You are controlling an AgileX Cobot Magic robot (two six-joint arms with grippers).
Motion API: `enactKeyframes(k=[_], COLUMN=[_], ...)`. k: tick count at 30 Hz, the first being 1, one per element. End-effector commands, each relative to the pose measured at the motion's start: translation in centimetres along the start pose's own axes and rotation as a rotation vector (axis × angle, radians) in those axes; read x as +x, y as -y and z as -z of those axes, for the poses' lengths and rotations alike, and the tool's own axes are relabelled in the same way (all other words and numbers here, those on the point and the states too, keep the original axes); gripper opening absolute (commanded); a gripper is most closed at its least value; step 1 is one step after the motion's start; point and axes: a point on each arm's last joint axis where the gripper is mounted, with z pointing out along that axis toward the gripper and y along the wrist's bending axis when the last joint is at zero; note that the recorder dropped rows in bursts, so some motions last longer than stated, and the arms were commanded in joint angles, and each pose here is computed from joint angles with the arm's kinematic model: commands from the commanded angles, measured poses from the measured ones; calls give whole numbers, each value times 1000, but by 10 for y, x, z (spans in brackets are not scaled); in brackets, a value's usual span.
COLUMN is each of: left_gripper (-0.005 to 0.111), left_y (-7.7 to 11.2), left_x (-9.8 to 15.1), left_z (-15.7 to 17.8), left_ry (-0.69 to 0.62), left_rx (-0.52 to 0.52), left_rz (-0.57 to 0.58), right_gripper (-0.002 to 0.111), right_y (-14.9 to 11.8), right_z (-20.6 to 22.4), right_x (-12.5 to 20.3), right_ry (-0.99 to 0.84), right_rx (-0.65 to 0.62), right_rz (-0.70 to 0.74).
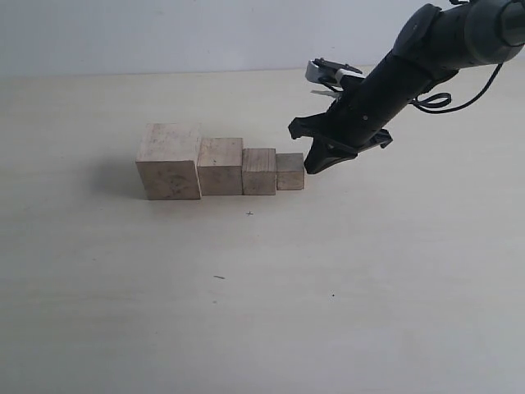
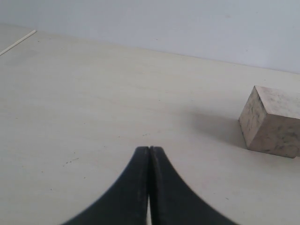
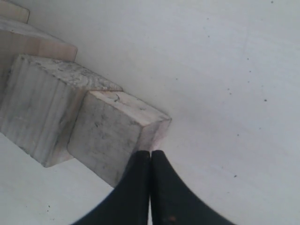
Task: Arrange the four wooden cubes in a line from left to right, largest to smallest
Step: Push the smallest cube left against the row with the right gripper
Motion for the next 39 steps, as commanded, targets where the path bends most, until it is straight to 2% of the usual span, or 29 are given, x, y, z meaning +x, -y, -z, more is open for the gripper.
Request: enactKeyframes(k=[1, 11, 39], left_gripper=[0, 0, 0], left_y=[0, 0, 0], left_x=[0, 0, 0], left_z=[0, 0, 0], left_ry=[11, 11, 11], left_rx=[4, 4, 4], left_rz=[-5, -5, -5], right_gripper=[0, 0, 0], right_y=[-2, 5, 4], right_z=[1, 1, 1], right_x=[-1, 2, -3], right_ry=[5, -27, 33], right_rx=[-14, 59, 52], right_rz=[1, -47, -80])
